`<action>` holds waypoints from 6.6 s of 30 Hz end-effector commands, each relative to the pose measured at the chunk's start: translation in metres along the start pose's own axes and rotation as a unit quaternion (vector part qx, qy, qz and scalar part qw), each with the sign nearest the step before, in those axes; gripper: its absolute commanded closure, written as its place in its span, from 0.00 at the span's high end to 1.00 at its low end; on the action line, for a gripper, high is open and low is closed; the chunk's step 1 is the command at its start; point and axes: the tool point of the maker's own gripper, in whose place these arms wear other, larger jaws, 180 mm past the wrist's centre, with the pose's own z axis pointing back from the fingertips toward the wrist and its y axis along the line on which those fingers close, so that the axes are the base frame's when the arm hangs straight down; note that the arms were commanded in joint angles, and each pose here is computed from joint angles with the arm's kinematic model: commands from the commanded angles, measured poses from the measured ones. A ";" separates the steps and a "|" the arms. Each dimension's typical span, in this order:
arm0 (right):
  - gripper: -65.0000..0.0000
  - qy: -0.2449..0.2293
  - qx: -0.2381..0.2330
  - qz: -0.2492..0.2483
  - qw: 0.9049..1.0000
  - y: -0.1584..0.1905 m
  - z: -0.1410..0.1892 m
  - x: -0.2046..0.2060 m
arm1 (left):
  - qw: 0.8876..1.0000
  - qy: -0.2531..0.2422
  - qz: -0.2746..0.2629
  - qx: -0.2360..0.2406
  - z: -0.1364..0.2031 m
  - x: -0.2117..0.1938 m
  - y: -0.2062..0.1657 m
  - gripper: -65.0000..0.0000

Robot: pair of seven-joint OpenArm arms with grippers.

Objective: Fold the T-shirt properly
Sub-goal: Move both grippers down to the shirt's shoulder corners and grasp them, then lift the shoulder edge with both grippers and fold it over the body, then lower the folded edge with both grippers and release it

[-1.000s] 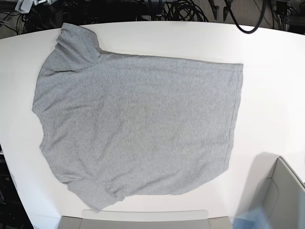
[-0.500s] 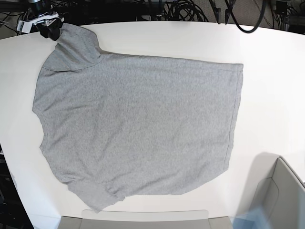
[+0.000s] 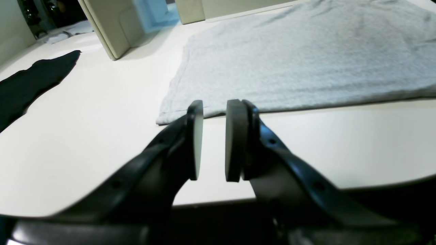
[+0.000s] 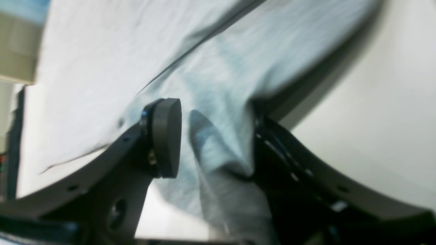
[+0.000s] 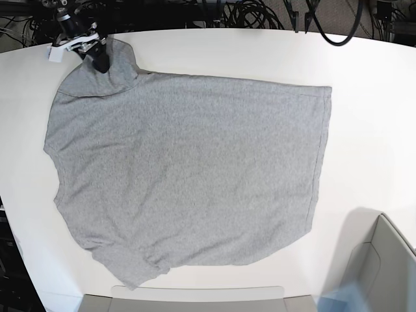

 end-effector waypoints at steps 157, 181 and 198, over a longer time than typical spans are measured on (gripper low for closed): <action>0.00 0.036 -0.075 0.420 0.904 0.066 -0.123 0.209 | 0.797 0.347 0.494 0.033 -0.309 -0.003 0.131 0.00; 0.45 -0.007 -0.175 0.416 0.892 0.037 -0.083 0.243 | 0.825 0.351 0.442 0.035 -0.268 -0.001 0.128 0.31; 0.45 0.040 -0.216 0.380 0.899 -0.027 -0.042 0.206 | 0.845 0.399 0.352 0.052 -0.250 -0.034 0.107 0.38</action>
